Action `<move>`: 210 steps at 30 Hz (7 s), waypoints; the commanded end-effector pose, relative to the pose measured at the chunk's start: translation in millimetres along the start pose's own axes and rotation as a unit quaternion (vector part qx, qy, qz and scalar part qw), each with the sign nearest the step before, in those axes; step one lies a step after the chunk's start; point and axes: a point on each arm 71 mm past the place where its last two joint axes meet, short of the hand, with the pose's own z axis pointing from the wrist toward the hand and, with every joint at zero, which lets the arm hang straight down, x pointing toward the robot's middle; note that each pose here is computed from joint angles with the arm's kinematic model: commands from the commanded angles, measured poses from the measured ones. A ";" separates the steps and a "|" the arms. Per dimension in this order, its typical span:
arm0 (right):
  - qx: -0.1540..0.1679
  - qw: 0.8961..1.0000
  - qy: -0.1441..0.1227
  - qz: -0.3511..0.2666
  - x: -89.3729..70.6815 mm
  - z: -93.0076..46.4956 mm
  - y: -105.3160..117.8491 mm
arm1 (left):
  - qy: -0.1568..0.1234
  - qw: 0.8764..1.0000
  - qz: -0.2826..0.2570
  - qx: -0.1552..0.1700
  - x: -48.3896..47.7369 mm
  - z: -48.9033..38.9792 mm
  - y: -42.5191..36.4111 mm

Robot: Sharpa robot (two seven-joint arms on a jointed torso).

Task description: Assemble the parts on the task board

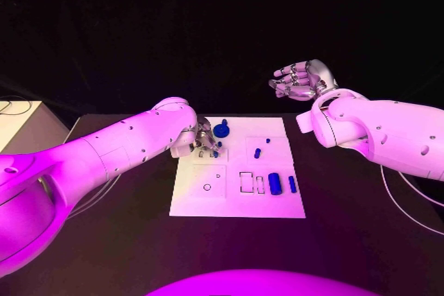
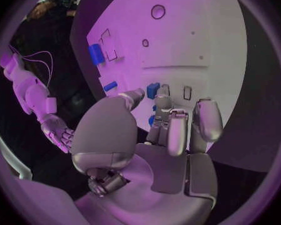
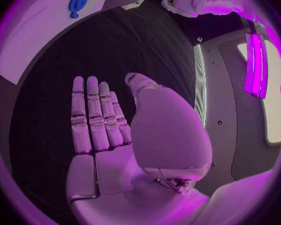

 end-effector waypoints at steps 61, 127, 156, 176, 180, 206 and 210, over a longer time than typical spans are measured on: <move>-0.007 1.000 -0.013 -0.003 -6.1 -0.8 -1.8 | -0.070 0.995 -0.065 0.024 -5.2 -15.2 14.9; -0.003 1.000 -0.011 -0.003 -6.5 -0.8 -4.3 | -0.087 0.996 -0.014 0.001 17.9 -4.0 20.8; -0.006 1.000 -0.009 -0.008 -4.0 -0.9 -6.1 | -0.082 0.997 -0.012 0.006 20.2 -4.5 16.3; -0.004 1.000 -0.009 -0.009 -4.2 -1.0 -7.3 | -0.075 0.997 -0.005 0.001 20.0 -3.8 19.4; -0.004 1.000 -0.008 -0.009 -3.9 -1.0 -7.3 | -0.075 0.997 -0.005 0.002 20.3 -3.5 17.8; -0.003 1.000 -0.007 -0.007 -2.9 -1.1 -6.9 | -0.055 0.998 0.001 -0.005 28.2 7.5 9.6; -0.003 1.000 -0.006 -0.007 -2.7 -1.1 -6.9 | -0.056 0.998 -0.004 -0.004 28.9 8.8 9.5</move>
